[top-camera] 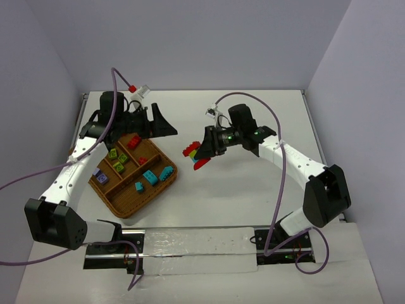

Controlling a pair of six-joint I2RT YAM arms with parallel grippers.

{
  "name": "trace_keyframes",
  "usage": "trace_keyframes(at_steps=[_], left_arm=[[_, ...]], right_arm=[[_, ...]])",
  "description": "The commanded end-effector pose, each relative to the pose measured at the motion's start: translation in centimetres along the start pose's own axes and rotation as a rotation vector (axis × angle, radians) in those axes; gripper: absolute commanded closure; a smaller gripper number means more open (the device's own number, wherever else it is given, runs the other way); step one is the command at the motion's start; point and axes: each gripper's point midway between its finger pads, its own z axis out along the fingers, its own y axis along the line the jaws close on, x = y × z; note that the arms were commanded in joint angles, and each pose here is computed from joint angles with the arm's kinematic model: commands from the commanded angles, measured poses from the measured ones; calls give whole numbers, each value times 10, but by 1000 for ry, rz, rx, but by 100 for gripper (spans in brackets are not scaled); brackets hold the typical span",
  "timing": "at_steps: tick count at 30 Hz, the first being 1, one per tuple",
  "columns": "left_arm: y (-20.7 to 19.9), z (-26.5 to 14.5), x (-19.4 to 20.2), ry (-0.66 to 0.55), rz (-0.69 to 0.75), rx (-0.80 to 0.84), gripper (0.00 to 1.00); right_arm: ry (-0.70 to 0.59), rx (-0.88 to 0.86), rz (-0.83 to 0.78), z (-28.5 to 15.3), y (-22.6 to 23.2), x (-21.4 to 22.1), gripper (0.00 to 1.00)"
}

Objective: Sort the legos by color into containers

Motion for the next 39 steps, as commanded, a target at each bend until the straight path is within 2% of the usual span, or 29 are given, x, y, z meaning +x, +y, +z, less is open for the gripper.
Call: trace_keyframes(at_steps=[1, 10, 14, 26, 33, 37, 39], left_arm=[[-44, -6, 7, 37, 175, 305, 5], [-59, -12, 27, 130, 228, 499, 3], [-60, -11, 34, 179, 185, 557, 2], [-52, 20, 64, 327, 119, 581, 7], [-56, 20, 73, 360, 116, 636, 15], [-57, 18, 79, 382, 110, 670, 27], [-61, 15, 77, 377, 125, 683, 29]], right_arm=[[16, -254, -147, -21, 59, -11, 100], [42, -329, -178, -35, 68, -5, 100], [57, -319, -180, -34, 65, -3, 100], [59, -336, -208, -37, 70, -4, 100], [60, -334, -207, -37, 70, -5, 100], [68, -332, -203, -36, 68, -6, 100], [68, -329, -200, -35, 67, -6, 100]])
